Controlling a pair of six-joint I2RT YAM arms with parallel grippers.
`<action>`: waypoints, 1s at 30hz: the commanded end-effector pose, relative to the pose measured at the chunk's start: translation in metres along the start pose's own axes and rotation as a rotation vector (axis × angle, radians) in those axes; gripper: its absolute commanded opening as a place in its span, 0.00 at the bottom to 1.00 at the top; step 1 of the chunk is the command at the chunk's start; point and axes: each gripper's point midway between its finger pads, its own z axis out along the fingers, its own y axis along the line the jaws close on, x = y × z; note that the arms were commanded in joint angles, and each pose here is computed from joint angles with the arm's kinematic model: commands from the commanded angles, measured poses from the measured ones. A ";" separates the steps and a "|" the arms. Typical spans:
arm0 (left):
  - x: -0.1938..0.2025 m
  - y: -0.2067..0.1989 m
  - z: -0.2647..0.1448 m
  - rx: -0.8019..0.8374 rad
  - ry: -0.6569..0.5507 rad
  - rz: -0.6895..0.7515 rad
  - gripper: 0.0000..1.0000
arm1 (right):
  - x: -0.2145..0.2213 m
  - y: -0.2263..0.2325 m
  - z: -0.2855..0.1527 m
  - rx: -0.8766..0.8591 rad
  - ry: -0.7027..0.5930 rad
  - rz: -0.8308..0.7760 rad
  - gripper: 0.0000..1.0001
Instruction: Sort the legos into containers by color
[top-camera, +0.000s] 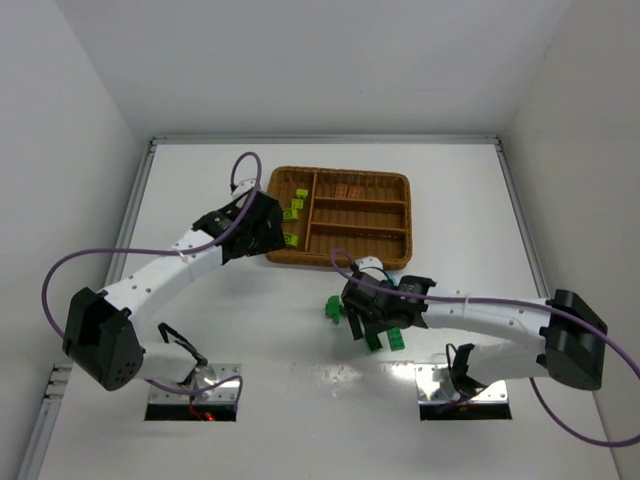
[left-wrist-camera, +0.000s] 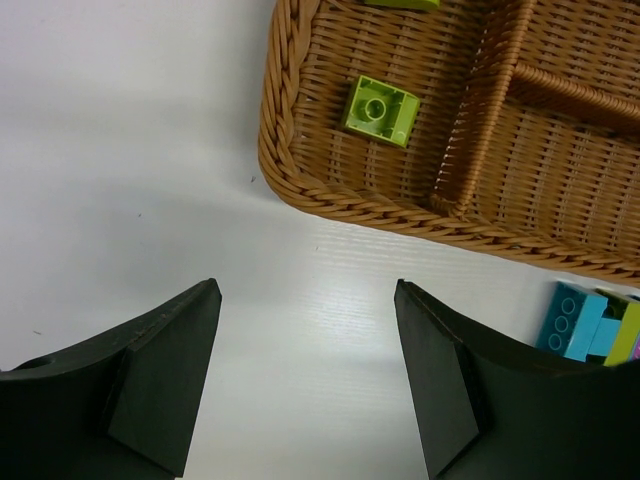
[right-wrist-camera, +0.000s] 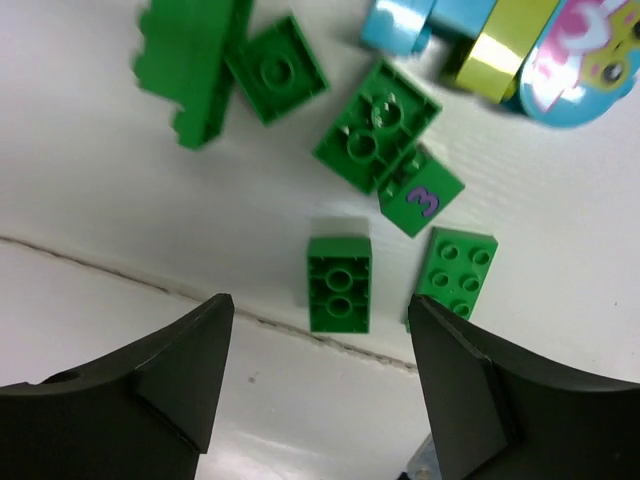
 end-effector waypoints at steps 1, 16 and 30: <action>-0.010 -0.004 -0.002 0.020 -0.020 -0.009 0.77 | -0.025 0.003 -0.010 0.052 -0.065 0.069 0.71; -0.006 -0.002 -0.001 0.014 -0.014 -0.006 0.77 | 0.013 -0.001 0.011 0.030 0.043 0.070 0.73; -0.006 -0.002 -0.001 0.014 -0.014 -0.006 0.77 | 0.027 0.002 0.038 0.043 0.106 0.019 0.68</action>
